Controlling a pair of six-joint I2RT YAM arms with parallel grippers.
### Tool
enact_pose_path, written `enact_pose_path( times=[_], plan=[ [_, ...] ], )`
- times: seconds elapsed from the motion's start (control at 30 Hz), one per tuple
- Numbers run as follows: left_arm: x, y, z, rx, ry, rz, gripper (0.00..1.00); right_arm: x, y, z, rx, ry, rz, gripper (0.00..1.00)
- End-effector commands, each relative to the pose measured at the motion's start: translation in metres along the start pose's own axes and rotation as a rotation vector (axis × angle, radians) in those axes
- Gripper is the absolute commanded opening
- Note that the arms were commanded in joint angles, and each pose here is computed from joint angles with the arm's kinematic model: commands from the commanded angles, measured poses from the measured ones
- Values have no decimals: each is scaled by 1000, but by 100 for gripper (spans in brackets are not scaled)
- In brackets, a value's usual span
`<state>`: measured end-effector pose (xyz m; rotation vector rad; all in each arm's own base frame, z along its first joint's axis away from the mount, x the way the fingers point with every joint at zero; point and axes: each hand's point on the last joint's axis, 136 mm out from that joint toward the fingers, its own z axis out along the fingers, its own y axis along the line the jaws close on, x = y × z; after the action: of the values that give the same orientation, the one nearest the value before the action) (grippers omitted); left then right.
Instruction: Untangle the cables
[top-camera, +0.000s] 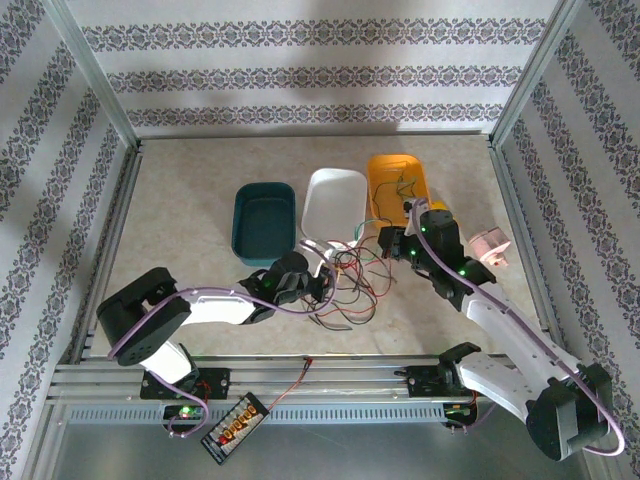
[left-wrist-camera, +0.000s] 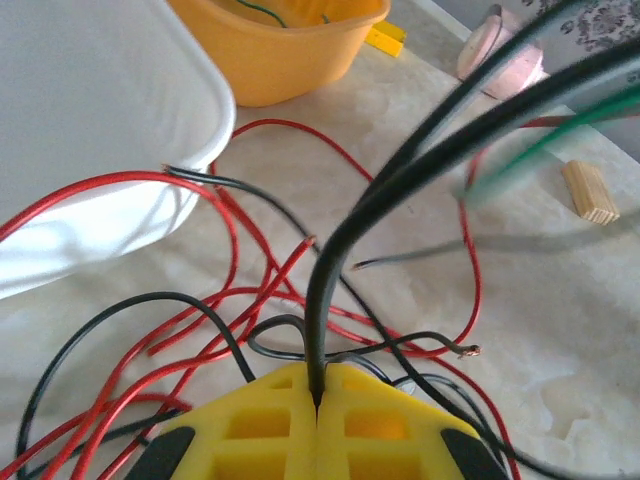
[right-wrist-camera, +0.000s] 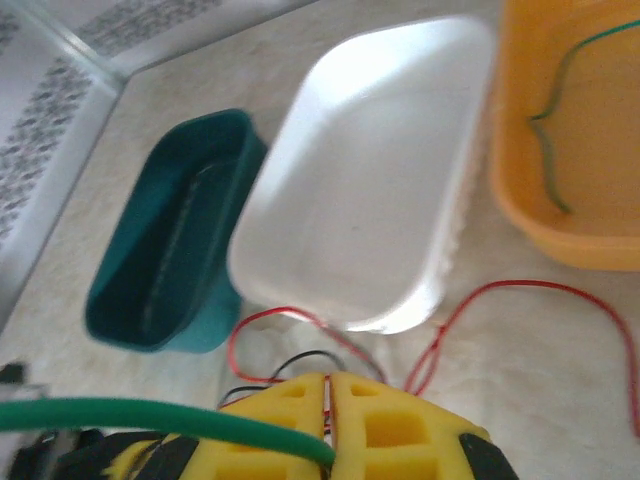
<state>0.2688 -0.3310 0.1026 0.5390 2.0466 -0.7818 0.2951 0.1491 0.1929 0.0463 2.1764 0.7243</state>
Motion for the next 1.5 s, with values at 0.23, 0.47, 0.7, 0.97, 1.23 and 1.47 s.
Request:
enact_pose_path(
  times=[0.23, 0.47, 0.7, 0.97, 1.23, 1.47],
  plan=[
    [1, 16, -28, -98, -23, -8, 0, 1, -53, -12, 260, -7, -39, 0],
    [7, 18, -31, -114, 20, 36, 0, -11, -111, -44, 635, -99, -38, 0],
    [8, 22, -33, -129, 12, 25, 0, -31, -121, -43, 658, -242, 115, 0],
    [11, 24, -30, -133, 12, 13, 0, -94, -118, 5, 685, -329, 206, 1],
    [10, 25, -31, -141, 2, -4, 0, -127, -144, 65, 742, -343, 370, 5],
    [9, 25, -31, -140, 4, 5, 0, -100, -158, 93, 734, -222, 449, 44]
  ],
)
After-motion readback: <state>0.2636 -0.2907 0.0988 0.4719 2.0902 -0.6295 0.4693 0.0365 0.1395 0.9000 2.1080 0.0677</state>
